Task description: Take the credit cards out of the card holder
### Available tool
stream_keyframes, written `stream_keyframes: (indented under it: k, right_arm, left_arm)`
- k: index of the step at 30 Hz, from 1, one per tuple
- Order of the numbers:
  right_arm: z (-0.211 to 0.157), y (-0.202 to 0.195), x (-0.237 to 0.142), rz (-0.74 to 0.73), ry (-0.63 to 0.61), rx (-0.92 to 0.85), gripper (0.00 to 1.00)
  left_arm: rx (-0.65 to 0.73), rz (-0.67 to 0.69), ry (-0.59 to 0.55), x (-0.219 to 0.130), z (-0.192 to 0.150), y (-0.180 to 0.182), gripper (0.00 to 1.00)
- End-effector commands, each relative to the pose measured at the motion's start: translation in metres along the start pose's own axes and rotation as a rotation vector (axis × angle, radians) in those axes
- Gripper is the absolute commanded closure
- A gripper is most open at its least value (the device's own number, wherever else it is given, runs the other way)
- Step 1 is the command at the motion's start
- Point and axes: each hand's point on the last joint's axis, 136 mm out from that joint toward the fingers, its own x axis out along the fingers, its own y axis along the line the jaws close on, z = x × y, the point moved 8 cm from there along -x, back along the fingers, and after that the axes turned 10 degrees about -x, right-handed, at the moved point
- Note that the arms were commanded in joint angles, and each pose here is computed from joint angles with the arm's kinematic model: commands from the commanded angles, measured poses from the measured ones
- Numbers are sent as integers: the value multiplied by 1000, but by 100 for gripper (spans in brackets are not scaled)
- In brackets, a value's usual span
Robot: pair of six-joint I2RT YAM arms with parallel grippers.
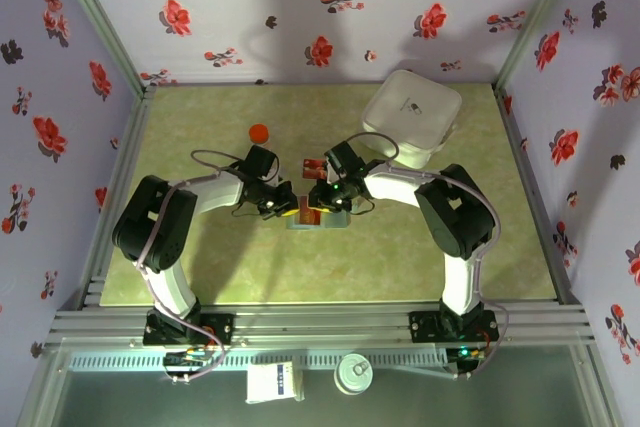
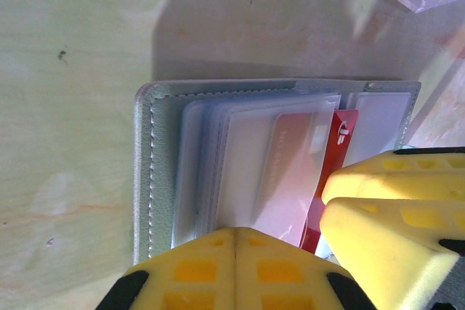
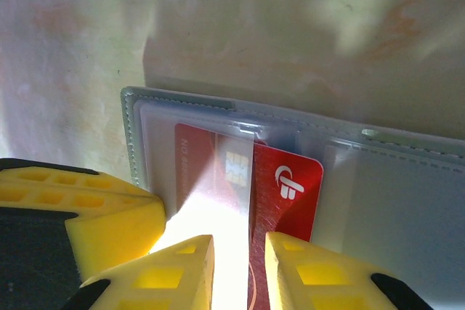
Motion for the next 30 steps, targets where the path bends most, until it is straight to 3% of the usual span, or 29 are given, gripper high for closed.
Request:
stream_keyframes:
  k: [1,17,30]
  right_arm:
    - [3,7,-6,-9,-13,-38,75]
    - [7,7,-3,-2,-18,-52,75]
    - [6,13,-25,3,-75,-58,76]
  left_arm:
    - [17,21,0,0,2,-1,100]
    - [33,-20,-9,-10,0,-12,100]
    - [43,-27,10,-1,-2,-19,100]
